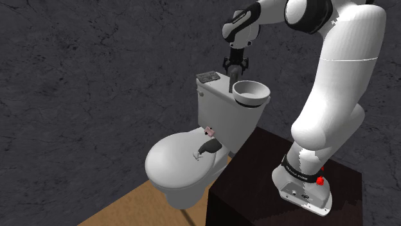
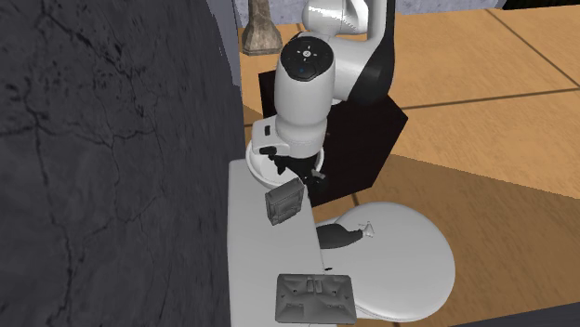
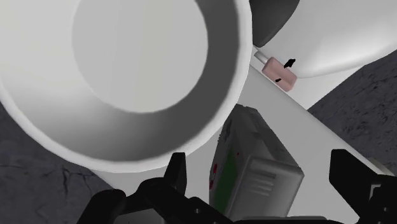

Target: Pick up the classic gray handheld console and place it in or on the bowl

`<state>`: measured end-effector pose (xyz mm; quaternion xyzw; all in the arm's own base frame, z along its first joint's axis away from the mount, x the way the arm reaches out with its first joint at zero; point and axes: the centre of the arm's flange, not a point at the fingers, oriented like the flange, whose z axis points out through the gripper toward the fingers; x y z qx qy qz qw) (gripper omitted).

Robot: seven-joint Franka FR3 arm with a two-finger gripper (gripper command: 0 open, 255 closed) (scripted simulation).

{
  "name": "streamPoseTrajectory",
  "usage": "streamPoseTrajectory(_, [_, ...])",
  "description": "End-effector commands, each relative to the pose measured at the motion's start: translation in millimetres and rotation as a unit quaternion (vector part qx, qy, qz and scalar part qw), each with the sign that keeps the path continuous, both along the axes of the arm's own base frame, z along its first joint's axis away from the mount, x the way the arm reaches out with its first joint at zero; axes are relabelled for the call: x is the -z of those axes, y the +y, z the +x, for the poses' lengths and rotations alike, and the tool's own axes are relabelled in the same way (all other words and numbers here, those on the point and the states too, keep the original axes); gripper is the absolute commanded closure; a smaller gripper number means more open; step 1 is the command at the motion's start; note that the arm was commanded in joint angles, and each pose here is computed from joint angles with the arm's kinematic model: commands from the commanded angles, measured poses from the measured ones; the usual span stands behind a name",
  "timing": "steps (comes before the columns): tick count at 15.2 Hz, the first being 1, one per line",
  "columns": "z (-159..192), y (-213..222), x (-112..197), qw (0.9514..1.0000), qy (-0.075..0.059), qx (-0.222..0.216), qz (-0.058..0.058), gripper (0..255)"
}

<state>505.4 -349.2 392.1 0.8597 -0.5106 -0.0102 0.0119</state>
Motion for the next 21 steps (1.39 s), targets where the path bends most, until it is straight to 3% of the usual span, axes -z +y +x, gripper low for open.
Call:
streamPoseTrajectory(1, [-0.6, -0.4, 10.2, 1.0000, 0.000, 0.001, 0.000, 0])
streamPoseTrajectory(10, [-0.9, -0.5, 18.5, 1.0000, 0.000, 0.001, 0.000, 0])
streamPoseTrajectory(11, [-0.9, -0.5, 18.5, 1.0000, 0.000, 0.001, 0.000, 255])
streamPoseTrajectory(21, [-0.9, -0.5, 13.3, 1.0000, 0.000, 0.001, 0.000, 255])
